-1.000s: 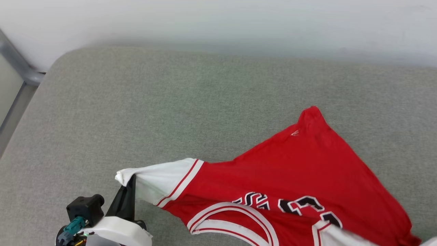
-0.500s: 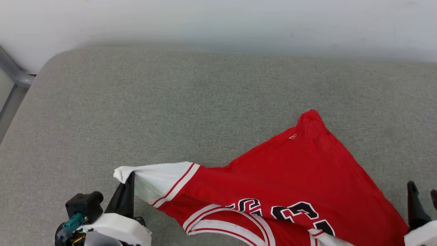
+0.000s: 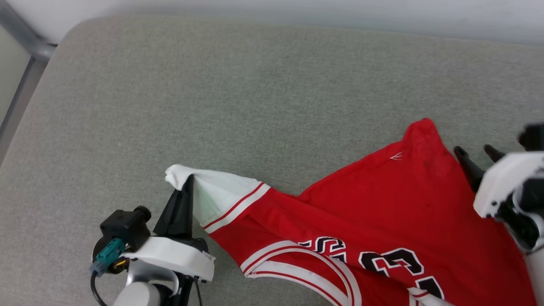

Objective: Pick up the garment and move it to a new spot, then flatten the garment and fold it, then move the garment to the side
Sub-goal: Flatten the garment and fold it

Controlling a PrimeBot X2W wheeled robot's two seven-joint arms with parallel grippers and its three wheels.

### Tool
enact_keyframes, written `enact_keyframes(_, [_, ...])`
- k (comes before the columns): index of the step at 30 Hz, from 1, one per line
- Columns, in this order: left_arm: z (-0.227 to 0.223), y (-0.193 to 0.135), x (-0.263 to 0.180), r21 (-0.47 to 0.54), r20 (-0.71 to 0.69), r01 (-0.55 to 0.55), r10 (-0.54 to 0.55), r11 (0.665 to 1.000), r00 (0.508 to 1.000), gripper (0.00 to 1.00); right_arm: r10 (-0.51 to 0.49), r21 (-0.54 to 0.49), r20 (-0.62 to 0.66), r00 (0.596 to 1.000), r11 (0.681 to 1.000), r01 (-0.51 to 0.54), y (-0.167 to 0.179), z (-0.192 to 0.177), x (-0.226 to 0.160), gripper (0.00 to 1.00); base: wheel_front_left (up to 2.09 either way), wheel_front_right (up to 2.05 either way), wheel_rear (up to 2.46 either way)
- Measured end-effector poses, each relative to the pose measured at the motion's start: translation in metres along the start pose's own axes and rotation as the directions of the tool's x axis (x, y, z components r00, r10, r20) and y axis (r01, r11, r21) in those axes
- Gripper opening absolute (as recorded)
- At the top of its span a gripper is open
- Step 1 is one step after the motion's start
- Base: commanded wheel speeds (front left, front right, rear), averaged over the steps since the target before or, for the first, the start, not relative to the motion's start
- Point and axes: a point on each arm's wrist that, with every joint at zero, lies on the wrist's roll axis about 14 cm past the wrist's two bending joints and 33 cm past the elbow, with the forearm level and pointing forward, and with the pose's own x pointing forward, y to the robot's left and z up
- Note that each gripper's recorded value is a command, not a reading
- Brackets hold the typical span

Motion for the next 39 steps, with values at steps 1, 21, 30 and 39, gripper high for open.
enact_keyframes(1, [-0.001,0.0,0.002,-0.004,0.001,0.0,0.0,1.0,1.0,0.0,0.029,-0.034,-0.056,0.998,0.999,-0.031,0.008,-0.001,0.009,1.0,0.0,0.0,0.0])
enact_keyframes(21, [-0.026,0.015,0.016,-0.02,-0.031,-0.047,0.046,0.999,0.998,0.0,0.077,-0.185,-0.596,0.799,0.955,-0.23,0.044,-0.047,0.072,0.0,0.0,0.0,0.0])
enact_keyframes(30, [0.005,0.02,0.024,-0.016,0.048,-0.028,0.029,0.999,0.998,0.0,0.116,-0.171,-0.385,0.915,0.966,-0.195,0.048,-0.006,0.064,0.0,0.0,0.0,0.0])
enact_keyframes(39, [0.087,-0.002,0.071,0.065,0.197,0.088,-0.099,0.994,0.975,0.0,0.049,-0.156,-0.022,0.999,0.986,-0.052,0.022,0.071,0.033,0.0,0.0,0.0,0.0])
